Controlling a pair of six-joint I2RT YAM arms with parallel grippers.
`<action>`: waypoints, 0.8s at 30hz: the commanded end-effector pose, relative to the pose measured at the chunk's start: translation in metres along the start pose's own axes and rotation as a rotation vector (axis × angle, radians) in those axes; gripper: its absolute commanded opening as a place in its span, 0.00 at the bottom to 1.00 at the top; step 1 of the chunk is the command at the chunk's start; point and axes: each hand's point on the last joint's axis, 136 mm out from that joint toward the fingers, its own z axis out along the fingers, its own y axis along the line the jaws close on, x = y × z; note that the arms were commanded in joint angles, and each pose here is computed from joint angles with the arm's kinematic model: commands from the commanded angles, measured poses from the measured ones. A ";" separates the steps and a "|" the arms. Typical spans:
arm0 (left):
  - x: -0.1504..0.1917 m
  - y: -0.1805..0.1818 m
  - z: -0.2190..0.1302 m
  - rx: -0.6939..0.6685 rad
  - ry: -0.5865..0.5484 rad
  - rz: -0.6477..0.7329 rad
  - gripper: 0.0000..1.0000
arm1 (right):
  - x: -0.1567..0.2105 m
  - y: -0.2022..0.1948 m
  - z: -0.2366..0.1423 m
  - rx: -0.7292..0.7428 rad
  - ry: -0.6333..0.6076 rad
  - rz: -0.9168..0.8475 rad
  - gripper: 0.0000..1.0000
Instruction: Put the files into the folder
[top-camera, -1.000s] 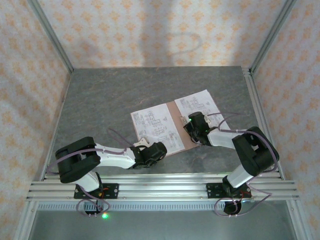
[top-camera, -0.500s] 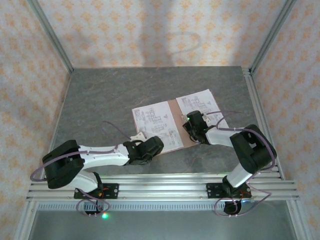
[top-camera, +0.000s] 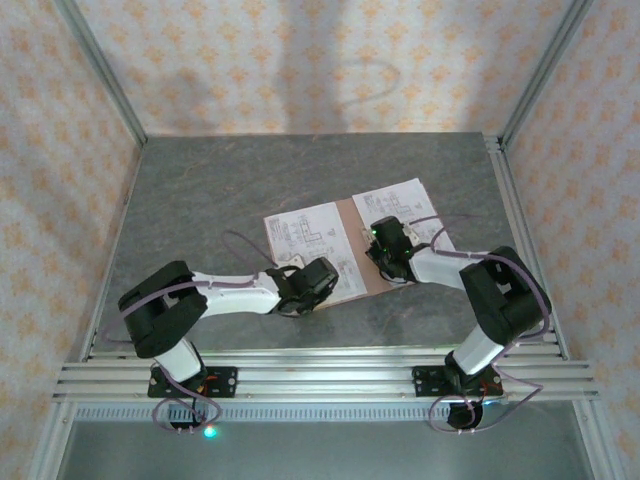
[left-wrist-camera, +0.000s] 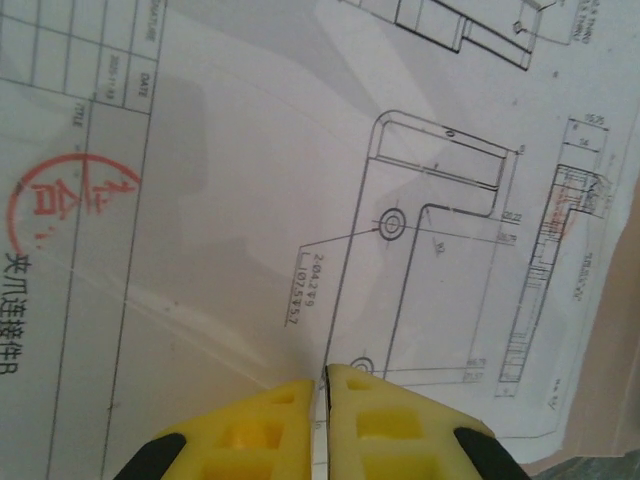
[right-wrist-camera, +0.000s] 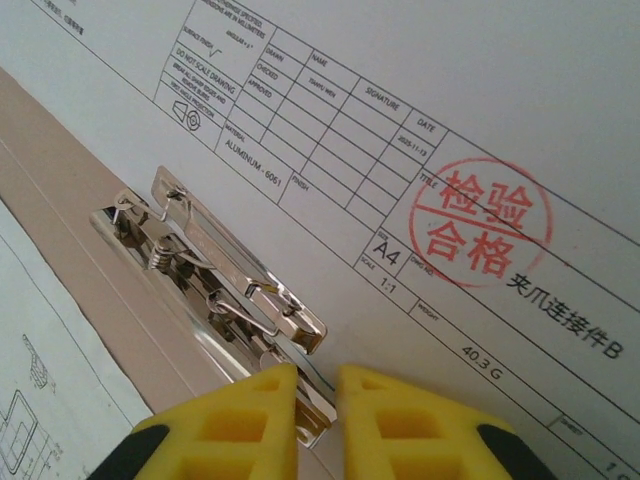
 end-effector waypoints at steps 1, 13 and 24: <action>-0.002 0.002 0.001 -0.028 -0.006 0.038 0.11 | 0.041 -0.129 -0.007 0.467 0.164 -0.086 0.16; -0.002 0.006 0.003 -0.042 -0.010 0.046 0.10 | 0.041 -0.130 -0.002 0.503 0.177 -0.118 0.12; -0.006 0.006 0.003 -0.043 -0.018 0.053 0.10 | 0.049 -0.144 0.005 0.549 0.215 -0.151 0.11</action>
